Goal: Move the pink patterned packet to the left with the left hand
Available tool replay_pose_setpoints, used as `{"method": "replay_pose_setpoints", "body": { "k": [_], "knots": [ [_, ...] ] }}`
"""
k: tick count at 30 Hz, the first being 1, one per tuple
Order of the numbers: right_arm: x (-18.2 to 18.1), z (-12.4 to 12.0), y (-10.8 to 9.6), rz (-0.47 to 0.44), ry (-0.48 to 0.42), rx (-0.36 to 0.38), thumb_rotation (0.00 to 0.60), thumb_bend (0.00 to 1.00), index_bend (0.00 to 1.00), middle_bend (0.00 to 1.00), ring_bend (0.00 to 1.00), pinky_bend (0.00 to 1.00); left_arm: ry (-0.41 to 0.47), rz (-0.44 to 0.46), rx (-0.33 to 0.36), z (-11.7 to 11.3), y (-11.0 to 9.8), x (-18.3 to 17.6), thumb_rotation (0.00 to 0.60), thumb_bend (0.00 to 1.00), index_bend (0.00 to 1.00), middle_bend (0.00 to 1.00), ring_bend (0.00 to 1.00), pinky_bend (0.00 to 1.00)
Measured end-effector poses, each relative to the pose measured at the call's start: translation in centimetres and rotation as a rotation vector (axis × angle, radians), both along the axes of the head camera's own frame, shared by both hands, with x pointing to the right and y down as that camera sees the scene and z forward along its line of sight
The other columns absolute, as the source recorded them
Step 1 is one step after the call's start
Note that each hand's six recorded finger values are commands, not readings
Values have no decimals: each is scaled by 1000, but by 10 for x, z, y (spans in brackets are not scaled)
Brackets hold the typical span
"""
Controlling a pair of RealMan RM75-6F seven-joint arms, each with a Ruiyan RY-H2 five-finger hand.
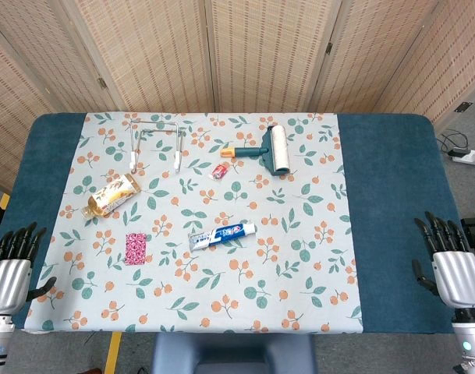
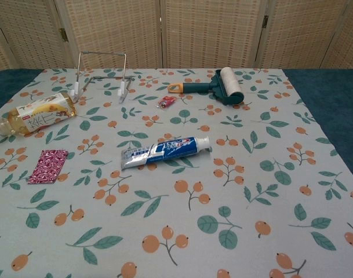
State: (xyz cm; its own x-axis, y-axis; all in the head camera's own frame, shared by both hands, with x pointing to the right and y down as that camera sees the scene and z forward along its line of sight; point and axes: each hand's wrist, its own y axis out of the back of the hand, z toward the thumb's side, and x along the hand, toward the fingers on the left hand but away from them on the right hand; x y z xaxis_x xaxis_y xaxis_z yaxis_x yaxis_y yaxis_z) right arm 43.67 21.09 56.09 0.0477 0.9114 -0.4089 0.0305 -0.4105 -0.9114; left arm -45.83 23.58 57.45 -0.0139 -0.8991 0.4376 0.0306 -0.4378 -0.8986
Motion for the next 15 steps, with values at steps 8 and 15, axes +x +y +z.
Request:
{"method": "replay_pose_setpoints", "body": {
  "k": [8, 15],
  "knots": [
    [0, -4, -2, 1, -9, 11, 600, 495, 0, 0, 0, 0, 9, 4, -2, -2, -1, 2, 600, 241, 42, 0, 0, 0],
    [2, -9, -1, 6, -17, 28, 600, 495, 0, 0, 0, 0, 25, -1, 1, -3, 0, 1, 600, 241, 60, 0, 0, 0]
  ]
}}
